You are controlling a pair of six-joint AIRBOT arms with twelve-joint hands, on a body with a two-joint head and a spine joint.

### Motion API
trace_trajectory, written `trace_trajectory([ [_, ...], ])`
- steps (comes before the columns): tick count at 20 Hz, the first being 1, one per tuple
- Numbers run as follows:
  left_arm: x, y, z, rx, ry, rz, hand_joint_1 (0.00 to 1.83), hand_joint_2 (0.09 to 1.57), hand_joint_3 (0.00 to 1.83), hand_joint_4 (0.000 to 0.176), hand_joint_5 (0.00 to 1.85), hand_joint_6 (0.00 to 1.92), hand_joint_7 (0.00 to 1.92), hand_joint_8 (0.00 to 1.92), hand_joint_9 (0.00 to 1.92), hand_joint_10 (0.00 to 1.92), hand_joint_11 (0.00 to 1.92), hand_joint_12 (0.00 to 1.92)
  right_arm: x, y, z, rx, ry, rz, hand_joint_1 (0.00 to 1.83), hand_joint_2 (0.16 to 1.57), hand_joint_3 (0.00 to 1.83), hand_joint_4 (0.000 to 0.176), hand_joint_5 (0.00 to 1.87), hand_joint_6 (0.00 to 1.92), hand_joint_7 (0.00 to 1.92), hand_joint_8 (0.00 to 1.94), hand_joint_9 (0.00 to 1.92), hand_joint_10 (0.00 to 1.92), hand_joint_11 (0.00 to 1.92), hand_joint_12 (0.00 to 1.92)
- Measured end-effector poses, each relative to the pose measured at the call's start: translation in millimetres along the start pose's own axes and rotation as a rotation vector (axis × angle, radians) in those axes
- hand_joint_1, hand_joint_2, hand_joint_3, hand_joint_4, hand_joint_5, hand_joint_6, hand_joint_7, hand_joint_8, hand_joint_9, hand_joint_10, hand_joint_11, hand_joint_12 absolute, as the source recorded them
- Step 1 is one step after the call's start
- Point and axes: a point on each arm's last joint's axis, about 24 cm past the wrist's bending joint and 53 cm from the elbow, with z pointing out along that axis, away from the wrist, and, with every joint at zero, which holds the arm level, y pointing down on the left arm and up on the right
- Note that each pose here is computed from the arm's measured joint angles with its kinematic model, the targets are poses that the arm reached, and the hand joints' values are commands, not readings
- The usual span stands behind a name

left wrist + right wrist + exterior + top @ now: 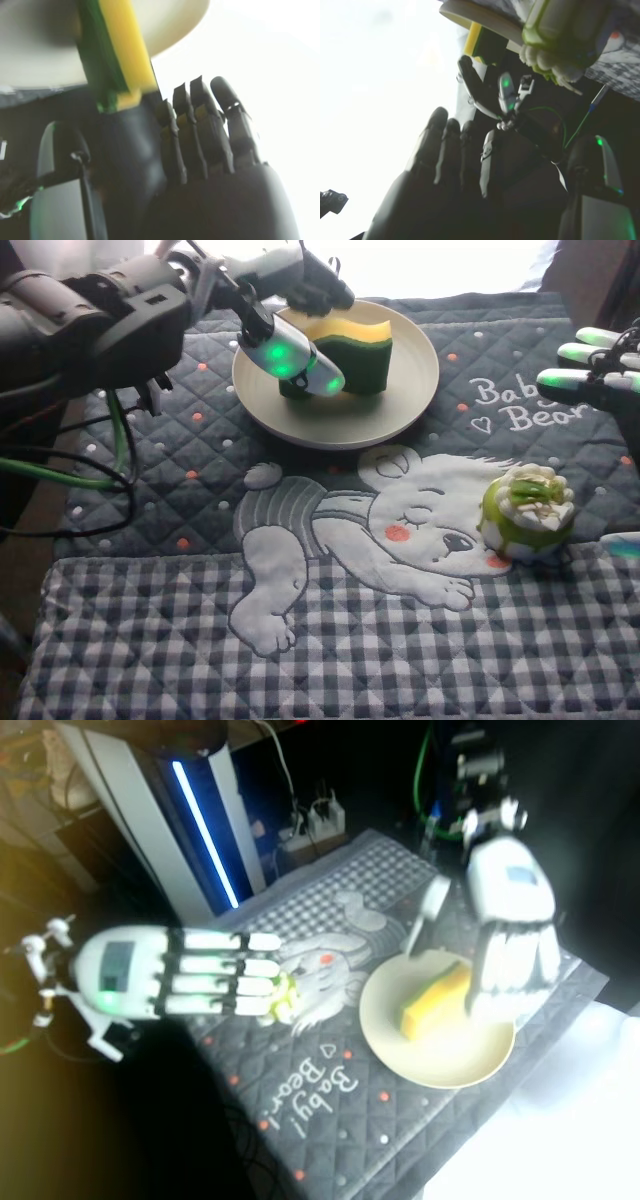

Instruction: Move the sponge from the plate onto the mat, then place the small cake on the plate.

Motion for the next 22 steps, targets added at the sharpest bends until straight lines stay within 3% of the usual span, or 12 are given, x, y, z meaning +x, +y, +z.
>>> trace_trajectory([
  [1,3.8,4.1,3.4,-0.018,0.012,-0.004,1.08,1.01,0.01,0.016,1.04,0.57,1.00,0.03,0.99,0.09,0.50,1.17,-0.6,-1.0,0.2,0.002,-0.004,0.002,0.89,0.95,0.00,0.057,0.32,0.01,0.19,0.00,0.07,0.01,0.00,0.38],
  [2,7.0,9.3,7.3,-0.038,0.023,-0.005,1.22,1.03,0.00,0.000,1.19,0.45,1.11,0.68,1.17,0.20,0.63,1.32,-0.3,-2.2,0.5,0.004,-0.008,0.007,0.90,0.95,0.00,0.054,0.35,0.01,0.20,0.00,0.08,0.01,0.00,0.42],
  [3,9.4,13.2,10.1,-0.052,0.031,-0.004,1.24,1.06,0.00,0.000,1.18,0.51,1.02,1.00,1.08,0.49,0.64,1.43,0.5,-2.4,0.6,0.004,-0.007,0.007,0.93,0.96,0.00,0.052,0.38,0.01,0.21,0.00,0.07,0.00,0.00,0.38],
  [4,13.1,15.8,11.5,-0.063,0.039,-0.023,1.25,1.12,0.00,0.000,1.09,0.57,0.92,1.29,0.89,1.20,0.70,1.71,2.3,-1.7,0.8,0.001,-0.002,0.008,0.95,0.97,0.00,0.045,0.40,0.01,0.23,0.00,0.08,0.00,0.00,0.35],
  [5,12.9,17.3,12.5,-0.068,0.038,-0.034,1.25,1.15,0.00,0.000,0.98,0.72,0.89,1.36,0.86,1.37,0.74,1.73,3.0,-1.3,0.8,-0.001,0.001,0.007,0.96,0.97,0.00,0.054,0.44,0.02,0.26,0.01,0.10,0.01,0.00,0.34],
  [8,8.3,-0.5,3.6,-0.020,0.034,-0.011,1.23,1.12,0.00,0.000,0.94,0.94,1.03,1.01,1.00,0.93,0.74,1.46,3.6,-1.5,0.9,-0.001,0.002,0.014,0.94,0.99,0.00,0.070,0.47,0.00,0.28,0.00,0.12,0.00,0.00,0.38],
  [9,1.0,-7.6,-3.8,0.005,0.019,-0.016,1.23,1.11,0.00,0.000,0.96,0.90,1.02,1.03,1.02,0.81,0.79,1.35,3.5,-1.6,0.9,0.000,0.001,0.016,0.98,0.99,0.00,0.038,0.49,0.00,0.27,0.00,0.12,0.00,0.00,0.34],
  [11,-27.2,-20.6,-23.9,0.063,-0.044,-0.003,1.24,1.11,0.00,0.000,1.01,0.76,1.00,1.14,0.99,0.77,0.67,1.42,2.9,-1.8,0.9,0.000,-0.001,0.029,0.95,0.99,0.00,0.044,0.48,0.00,0.27,0.00,0.14,0.00,0.00,0.41],
  [13,-58.6,-30.0,-58.7,0.131,-0.127,0.026,1.24,1.09,0.00,0.000,1.06,0.74,1.03,1.04,0.93,0.78,0.48,1.49,3.0,-1.5,0.9,0.000,-0.001,0.035,0.93,0.99,0.00,0.013,0.47,0.00,0.27,0.00,0.14,0.00,0.00,0.45],
  [16,-63.5,-38.4,-110.6,0.205,-0.167,0.070,1.24,1.07,0.00,0.000,1.09,0.70,1.08,0.94,1.00,0.68,0.56,1.44,4.2,0.2,0.7,-0.001,0.002,0.038,0.94,0.98,0.00,0.051,0.50,0.00,0.27,0.00,0.14,0.00,0.00,0.41],
  [20,-33.4,-37.0,-155.6,0.237,-0.110,0.101,1.26,1.11,0.00,0.000,1.14,0.43,0.94,1.33,0.81,1.44,0.49,1.84,4.9,1.4,0.7,-0.002,0.000,0.044,0.92,0.97,0.00,0.064,0.50,0.00,0.28,0.00,0.18,0.01,0.01,0.56],
  [22,-7.5,-29.3,-163.6,0.224,-0.047,0.090,1.28,1.08,0.00,0.000,1.10,0.56,1.05,1.12,0.95,1.06,0.80,1.38,4.1,0.7,0.6,0.001,-0.003,0.045,0.93,0.97,0.00,0.105,0.52,0.00,0.31,0.00,0.25,0.01,0.06,0.61],
])
